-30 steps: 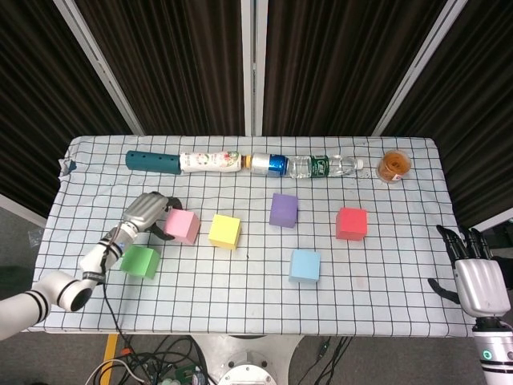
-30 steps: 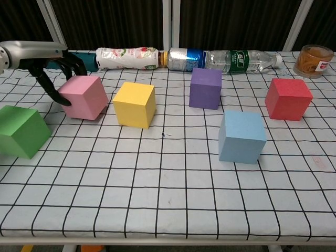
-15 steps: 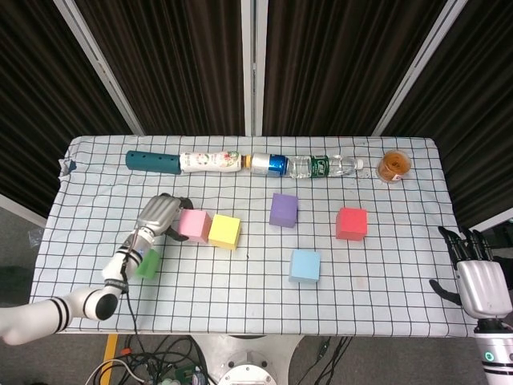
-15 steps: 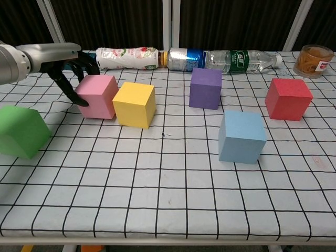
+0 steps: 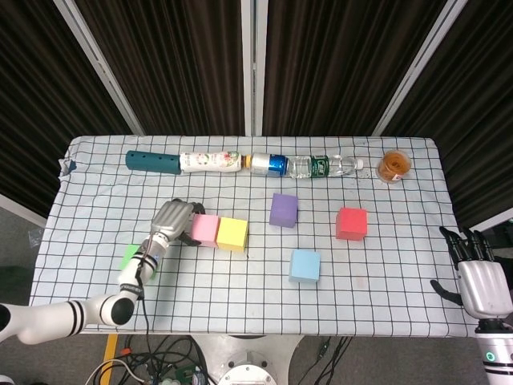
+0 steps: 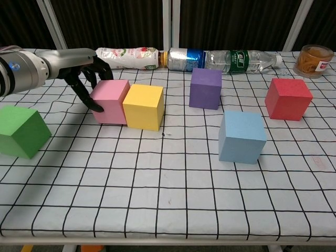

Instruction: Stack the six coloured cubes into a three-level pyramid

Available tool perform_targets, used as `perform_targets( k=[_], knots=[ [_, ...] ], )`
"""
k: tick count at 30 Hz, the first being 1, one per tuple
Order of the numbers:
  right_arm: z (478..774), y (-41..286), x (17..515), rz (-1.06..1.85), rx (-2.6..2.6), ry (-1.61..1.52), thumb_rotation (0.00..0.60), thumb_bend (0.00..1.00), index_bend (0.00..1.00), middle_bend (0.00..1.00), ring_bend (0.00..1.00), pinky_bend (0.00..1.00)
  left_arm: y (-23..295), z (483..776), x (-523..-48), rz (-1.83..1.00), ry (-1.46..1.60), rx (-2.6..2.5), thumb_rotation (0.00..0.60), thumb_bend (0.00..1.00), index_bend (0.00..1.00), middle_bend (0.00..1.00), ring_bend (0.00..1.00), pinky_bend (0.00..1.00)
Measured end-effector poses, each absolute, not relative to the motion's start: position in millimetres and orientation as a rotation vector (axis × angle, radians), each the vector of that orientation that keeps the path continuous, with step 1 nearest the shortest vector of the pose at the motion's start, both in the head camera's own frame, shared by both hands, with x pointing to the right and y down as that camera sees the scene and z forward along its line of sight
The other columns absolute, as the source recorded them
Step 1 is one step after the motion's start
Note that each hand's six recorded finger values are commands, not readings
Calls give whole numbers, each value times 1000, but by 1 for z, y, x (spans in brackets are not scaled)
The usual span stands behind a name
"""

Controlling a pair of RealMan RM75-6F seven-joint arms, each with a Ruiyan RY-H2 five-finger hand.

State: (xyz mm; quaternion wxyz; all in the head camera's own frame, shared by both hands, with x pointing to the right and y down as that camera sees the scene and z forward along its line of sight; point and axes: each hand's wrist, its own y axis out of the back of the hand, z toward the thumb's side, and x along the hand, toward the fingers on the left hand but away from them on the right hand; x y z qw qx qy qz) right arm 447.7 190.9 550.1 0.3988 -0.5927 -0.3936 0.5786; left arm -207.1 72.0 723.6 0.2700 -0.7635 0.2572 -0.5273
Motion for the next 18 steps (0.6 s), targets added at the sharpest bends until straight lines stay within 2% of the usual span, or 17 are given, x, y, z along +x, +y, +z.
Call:
perform_targets(
  k=[18],
  knots=[
    [551,191,451,1469,-1501,-1003,600,96,10,152,21,69,75,726,-198,-1433,663,-2004,600,104,428,458,399,254]
  ],
)
